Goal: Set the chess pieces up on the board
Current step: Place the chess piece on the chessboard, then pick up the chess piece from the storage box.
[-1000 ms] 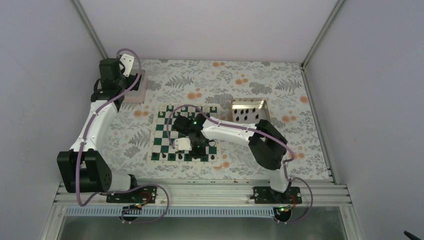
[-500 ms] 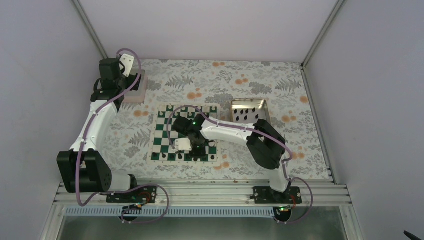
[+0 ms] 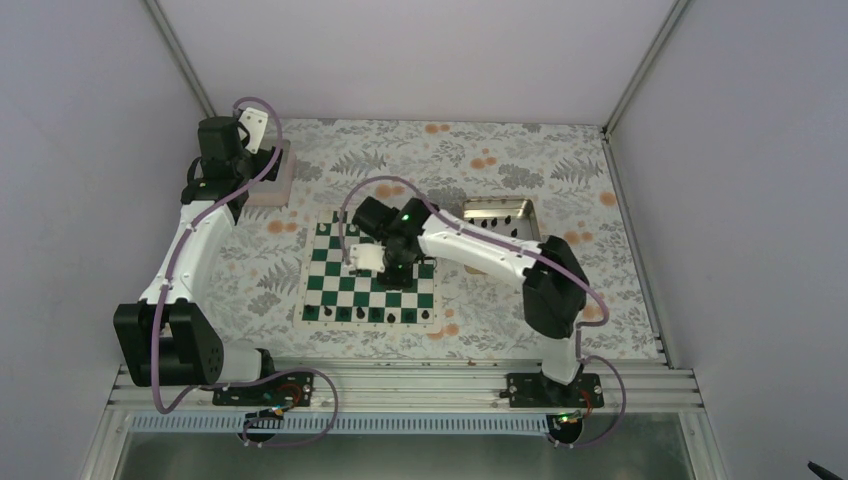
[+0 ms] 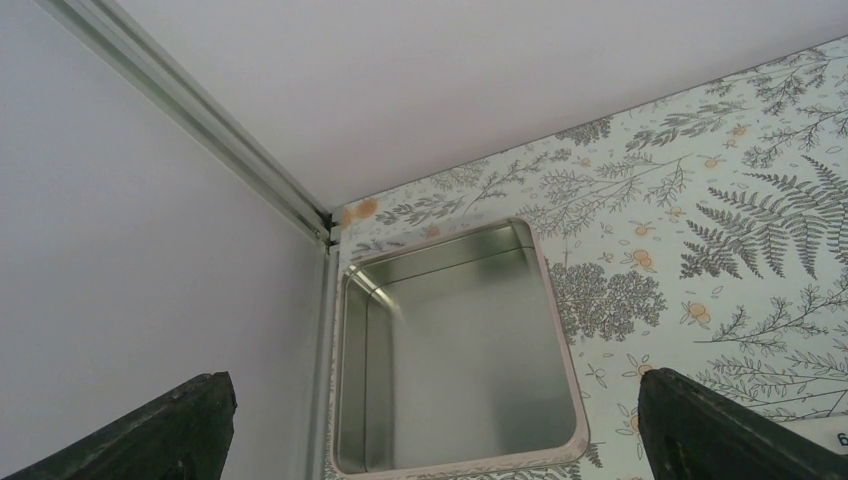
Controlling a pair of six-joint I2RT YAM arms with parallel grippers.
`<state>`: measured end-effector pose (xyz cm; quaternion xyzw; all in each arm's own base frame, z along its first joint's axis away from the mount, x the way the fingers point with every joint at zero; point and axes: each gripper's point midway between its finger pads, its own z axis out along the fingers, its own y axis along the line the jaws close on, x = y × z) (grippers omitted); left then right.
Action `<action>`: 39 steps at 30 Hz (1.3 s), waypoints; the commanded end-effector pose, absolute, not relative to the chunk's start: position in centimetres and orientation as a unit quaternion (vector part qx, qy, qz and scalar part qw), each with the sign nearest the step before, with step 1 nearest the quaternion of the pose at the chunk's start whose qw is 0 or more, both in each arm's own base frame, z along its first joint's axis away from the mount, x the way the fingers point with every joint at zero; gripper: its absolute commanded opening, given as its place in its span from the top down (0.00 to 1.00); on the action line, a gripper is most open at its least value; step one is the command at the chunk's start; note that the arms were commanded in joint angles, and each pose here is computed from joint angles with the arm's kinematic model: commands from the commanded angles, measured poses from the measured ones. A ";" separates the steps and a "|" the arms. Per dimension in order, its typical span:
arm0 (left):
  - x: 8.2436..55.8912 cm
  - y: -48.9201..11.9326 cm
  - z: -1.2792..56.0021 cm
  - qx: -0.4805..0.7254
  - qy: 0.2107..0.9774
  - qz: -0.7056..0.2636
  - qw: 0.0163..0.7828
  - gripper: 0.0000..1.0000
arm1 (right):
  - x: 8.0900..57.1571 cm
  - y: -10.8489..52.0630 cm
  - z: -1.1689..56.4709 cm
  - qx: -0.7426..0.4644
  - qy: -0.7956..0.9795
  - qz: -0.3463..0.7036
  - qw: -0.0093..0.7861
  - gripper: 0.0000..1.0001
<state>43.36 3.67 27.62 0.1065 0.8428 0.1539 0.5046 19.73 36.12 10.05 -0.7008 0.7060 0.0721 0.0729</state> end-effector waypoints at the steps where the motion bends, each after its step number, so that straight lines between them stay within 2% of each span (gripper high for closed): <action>1: 43.2 3.7 28.9 0.105 0.835 0.153 0.519 0.00 | 18.9 35.6 13.0 -0.703 0.700 0.099 0.077 0.68; 7: 43.2 3.7 28.3 0.106 0.837 0.152 0.514 0.00 | 16.7 34.9 9.9 -0.716 0.691 0.100 0.026 0.70; 12: 43.2 3.7 28.4 0.104 0.837 0.151 0.515 0.00 | 17.2 35.1 8.8 -0.712 0.696 0.086 0.034 0.72; 18: 43.2 3.8 28.6 0.102 0.836 0.152 0.517 0.00 | 24.0 32.3 11.4 -0.646 0.755 0.069 0.096 0.70; 27: 43.4 3.7 28.1 0.103 0.838 0.148 0.514 0.00 | 34.7 19.0 11.6 -0.507 0.854 0.010 0.119 0.68; 32: 43.3 3.7 27.8 0.104 0.839 0.149 0.512 0.00 | 37.6 14.4 9.7 -0.458 0.883 -0.003 0.104 0.69; 39: 43.2 3.7 28.0 0.101 0.839 0.148 0.514 0.00 | 38.8 14.2 6.8 -0.448 0.890 0.006 0.077 0.75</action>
